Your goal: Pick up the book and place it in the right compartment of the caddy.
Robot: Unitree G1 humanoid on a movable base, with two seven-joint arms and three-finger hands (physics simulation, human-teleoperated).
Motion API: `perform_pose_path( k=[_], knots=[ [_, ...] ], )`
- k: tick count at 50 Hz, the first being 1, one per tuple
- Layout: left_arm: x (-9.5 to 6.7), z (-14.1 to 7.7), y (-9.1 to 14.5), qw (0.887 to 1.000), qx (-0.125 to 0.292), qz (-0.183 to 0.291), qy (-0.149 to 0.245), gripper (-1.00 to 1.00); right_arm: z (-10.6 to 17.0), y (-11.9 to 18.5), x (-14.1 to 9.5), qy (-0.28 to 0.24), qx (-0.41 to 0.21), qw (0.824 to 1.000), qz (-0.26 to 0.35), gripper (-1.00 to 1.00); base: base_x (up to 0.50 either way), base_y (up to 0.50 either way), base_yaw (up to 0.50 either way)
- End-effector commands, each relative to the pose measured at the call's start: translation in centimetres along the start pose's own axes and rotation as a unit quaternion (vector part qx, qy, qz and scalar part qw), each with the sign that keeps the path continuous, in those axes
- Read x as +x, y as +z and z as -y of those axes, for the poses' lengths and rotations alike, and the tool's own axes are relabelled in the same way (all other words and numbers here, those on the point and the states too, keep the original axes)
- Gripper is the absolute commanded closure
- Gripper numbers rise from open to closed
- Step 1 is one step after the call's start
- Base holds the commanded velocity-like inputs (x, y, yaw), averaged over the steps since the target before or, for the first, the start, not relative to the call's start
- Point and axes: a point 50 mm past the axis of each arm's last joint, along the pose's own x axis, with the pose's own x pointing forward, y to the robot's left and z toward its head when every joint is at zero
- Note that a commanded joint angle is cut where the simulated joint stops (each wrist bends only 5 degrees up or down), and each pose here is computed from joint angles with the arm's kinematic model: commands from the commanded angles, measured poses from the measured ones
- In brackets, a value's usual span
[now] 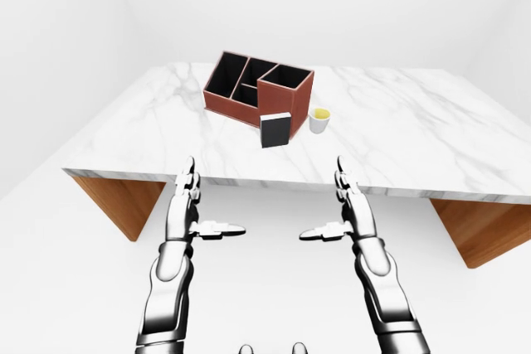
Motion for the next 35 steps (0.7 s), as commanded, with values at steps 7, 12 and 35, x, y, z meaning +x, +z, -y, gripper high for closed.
perform_pose_path(
  k=[7,12,35],
  knots=[
    [0.1,-0.4,0.4,1.0,0.001,0.005,0.006,-1.0,0.6,2.7,0.1,-0.009,-0.014,0.998,0.057,-1.0,0.0,0.0,0.0],
    [-0.2,-0.4,0.7,1.0,0.0,0.008,0.005,-1.0,0.8,3.5,0.4,-0.027,-0.042,0.996,0.073,-1.0,0.0,0.04,0.0],
    [-0.1,-0.6,1.0,1.0,0.008,0.014,0.006,-1.0,0.9,4.8,0.5,-0.018,-0.057,0.996,0.071,-1.0,-0.04,0.35,0.0]
  ],
)
